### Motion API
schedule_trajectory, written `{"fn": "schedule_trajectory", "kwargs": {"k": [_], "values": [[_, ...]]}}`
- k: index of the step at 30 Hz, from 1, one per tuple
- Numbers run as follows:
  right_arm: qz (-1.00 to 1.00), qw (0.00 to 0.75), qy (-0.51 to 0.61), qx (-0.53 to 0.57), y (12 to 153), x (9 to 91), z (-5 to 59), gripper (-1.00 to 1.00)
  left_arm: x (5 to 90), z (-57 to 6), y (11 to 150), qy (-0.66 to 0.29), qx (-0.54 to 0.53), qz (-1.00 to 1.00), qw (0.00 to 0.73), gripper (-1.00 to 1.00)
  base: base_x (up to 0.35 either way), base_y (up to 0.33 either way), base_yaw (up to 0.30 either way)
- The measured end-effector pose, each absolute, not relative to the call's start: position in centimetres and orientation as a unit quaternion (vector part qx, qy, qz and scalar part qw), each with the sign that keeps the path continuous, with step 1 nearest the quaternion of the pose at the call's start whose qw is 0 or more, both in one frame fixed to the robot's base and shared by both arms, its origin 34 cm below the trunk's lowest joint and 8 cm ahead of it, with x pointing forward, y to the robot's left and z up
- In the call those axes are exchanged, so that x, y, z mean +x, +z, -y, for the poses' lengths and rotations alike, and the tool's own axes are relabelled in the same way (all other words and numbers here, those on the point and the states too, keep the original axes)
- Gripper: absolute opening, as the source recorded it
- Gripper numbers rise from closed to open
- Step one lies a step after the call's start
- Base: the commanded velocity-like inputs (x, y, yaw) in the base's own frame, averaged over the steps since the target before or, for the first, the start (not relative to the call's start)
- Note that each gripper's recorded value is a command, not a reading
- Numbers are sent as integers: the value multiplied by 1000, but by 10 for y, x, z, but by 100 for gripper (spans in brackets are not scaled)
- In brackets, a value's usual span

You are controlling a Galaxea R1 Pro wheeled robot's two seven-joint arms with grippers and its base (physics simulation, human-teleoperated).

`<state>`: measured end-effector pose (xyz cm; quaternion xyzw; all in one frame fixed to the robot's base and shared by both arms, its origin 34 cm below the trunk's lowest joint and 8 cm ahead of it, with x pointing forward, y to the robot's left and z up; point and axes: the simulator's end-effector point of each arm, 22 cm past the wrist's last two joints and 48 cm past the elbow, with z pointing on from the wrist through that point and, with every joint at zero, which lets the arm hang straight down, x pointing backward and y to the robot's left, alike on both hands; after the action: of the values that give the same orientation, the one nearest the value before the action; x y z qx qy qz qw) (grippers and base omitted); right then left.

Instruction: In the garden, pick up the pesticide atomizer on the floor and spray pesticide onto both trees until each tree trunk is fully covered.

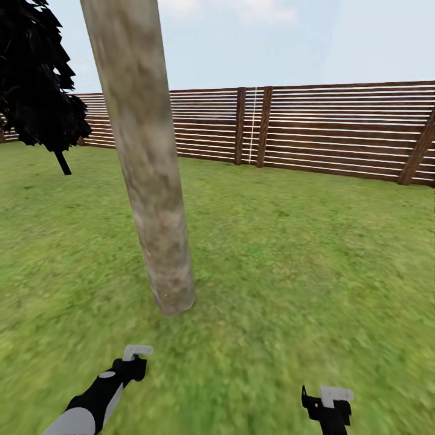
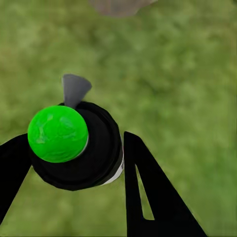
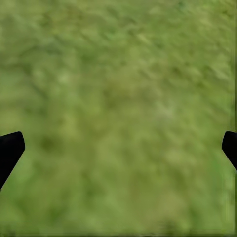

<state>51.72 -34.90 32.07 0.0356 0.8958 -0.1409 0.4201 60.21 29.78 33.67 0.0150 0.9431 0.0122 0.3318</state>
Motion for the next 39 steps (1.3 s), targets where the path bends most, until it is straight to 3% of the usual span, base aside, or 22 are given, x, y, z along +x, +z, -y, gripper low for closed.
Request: {"fn": "schedule_trajectory", "kwargs": {"k": [11, 18, 26, 29, 33, 39], "values": [[-895, 421, -143, 37, 322, 518, 352, 100, 645, -267, 368, -3, 18, -931, 366, -100, -36, 0, -74], [-894, 422, -144, 38, 322, 518, 353, 100, 654, -363, 386, 58, 5, -934, 353, -100, 0, 0, -75], [-895, 422, -144, 36, 322, 518, 353, 100, 650, -261, 373, 0, 36, -951, 308, -100, 0, 0, 0], [-895, 421, -144, 36, 322, 518, 353, 100, 657, -276, 379, 12, 38, -949, 314, -100, 0, 0, 0], [-895, 421, -144, 36, 322, 518, 353, 100, 657, -349, 387, 52, 24, -946, 318, -100, -18, 0, 0], [-895, 420, -144, 36, 321, 517, 353, 100, 667, -290, 389, 13, 32, -943, 331, -100, -211, 0, 0]]}}
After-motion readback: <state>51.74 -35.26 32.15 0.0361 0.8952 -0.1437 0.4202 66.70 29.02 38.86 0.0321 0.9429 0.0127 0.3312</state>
